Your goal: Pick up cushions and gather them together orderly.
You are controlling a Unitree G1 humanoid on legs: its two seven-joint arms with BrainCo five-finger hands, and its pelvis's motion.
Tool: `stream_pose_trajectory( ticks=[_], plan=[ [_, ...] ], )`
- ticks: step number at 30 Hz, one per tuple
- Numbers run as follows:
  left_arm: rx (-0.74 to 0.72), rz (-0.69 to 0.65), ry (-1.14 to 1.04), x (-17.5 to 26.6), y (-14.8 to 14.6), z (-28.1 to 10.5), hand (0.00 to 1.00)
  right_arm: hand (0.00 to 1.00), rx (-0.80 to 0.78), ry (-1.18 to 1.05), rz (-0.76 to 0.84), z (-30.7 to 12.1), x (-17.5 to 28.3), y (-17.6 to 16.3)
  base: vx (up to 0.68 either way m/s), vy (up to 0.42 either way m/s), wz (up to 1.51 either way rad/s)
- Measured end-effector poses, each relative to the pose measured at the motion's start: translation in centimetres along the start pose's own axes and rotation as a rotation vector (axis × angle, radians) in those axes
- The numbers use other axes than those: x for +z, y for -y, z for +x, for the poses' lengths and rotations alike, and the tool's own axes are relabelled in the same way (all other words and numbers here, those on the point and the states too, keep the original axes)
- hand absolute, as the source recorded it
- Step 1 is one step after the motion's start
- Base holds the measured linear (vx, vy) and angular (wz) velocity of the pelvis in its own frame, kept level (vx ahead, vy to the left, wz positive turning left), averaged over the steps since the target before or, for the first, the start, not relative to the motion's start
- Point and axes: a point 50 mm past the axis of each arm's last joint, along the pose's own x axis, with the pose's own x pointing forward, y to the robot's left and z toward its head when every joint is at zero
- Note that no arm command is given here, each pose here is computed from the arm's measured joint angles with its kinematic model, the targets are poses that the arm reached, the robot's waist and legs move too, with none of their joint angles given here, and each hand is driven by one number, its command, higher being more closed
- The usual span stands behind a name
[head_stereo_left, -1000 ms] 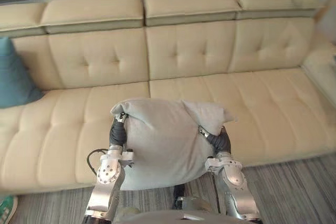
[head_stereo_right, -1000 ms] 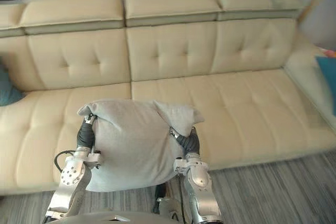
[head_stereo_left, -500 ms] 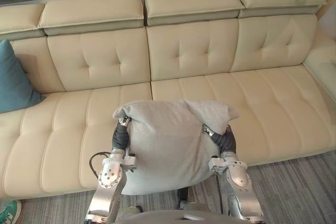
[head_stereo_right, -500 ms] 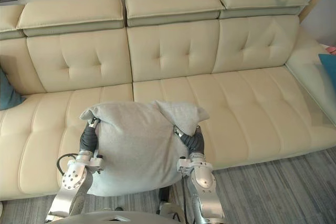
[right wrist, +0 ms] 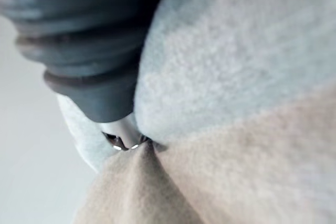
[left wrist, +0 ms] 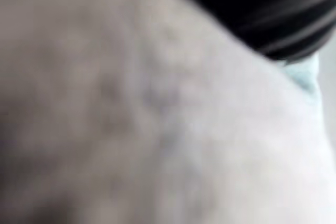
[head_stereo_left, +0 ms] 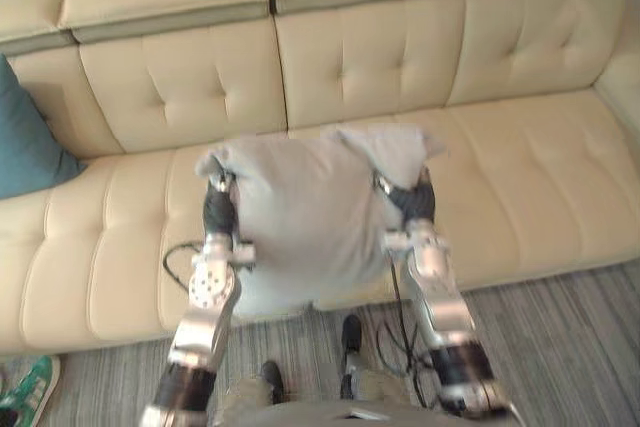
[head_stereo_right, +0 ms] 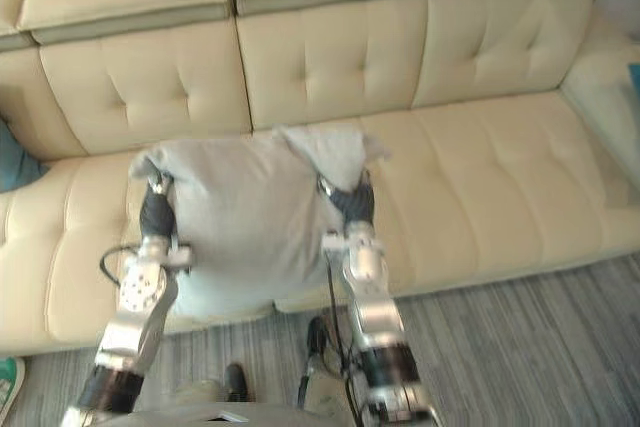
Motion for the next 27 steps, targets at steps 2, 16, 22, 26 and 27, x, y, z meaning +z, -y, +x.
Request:
stream_pose_trajectory(
  ticks=[2,16,22,26,27],
  plan=[
    [0.039,0.006,0.099,2.2,0.2,2.7,1.0,1.0,-0.033,0.095,0.015,2.4,2.5,-1.0,-0.14,0.036,0.15],
    [0.111,0.018,0.577,19.2,3.6,13.8,1.0,1.0,-0.415,0.611,0.193,10.6,20.9,-0.6,-0.08,0.054,0.22],
    [0.122,-0.049,0.705,24.5,4.1,13.9,1.0,1.0,-0.474,0.689,0.277,10.5,25.0,-0.6,-0.05,0.02,0.09],
    [0.118,-0.077,0.741,26.1,4.3,13.7,1.0,1.0,-0.51,0.714,0.328,10.3,26.6,-0.5,-0.03,0.012,0.1],
    [0.119,-0.081,0.741,26.1,4.3,13.7,1.0,1.0,-0.51,0.714,0.333,10.2,26.6,-0.6,-0.05,0.007,0.05]
  ],
)
